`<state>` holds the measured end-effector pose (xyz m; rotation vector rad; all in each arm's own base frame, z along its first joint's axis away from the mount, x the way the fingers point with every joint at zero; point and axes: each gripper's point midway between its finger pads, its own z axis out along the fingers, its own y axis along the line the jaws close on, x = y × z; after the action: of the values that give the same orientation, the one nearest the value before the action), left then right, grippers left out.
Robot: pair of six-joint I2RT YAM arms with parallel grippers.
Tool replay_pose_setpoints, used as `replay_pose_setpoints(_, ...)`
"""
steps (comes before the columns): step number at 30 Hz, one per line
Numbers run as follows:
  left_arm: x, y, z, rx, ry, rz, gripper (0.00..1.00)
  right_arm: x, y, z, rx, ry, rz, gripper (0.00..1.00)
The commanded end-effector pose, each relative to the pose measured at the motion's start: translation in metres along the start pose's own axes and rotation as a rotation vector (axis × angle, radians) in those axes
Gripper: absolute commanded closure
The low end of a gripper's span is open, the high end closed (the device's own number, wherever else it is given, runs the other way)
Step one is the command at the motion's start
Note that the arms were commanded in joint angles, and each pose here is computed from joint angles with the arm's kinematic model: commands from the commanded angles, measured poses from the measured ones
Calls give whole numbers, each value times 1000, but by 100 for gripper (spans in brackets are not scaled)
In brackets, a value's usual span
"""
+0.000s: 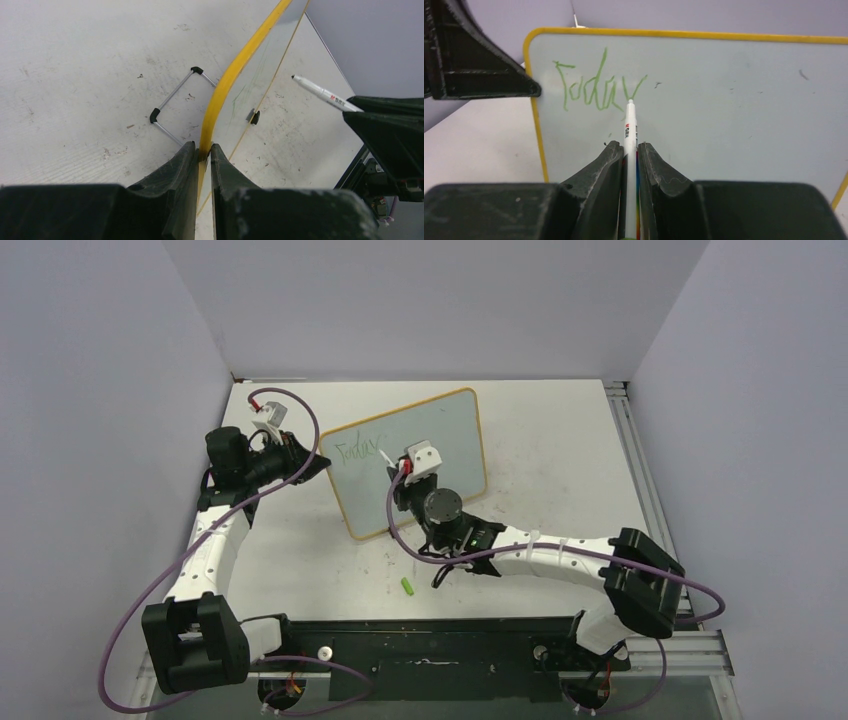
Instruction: Write a sentence on the whiteboard
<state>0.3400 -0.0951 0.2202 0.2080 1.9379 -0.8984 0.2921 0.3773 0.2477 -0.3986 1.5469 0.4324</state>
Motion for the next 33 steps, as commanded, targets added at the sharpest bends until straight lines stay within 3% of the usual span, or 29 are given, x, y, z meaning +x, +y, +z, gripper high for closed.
replay_pose_setpoints(1, -12, -6, -4, -8, -22, 36, 100, -34, -21, 11, 10, -81, 48, 95)
replay_pose_setpoints(17, -10, -6, -3, -5, -15, 33, 100, -57, -23, 34, 1, -145, 46, 95)
replay_pose_setpoints(33, -10, -7, -3, 0, -15, 34, 100, -45, -29, 44, 34, -121, 32, 95)
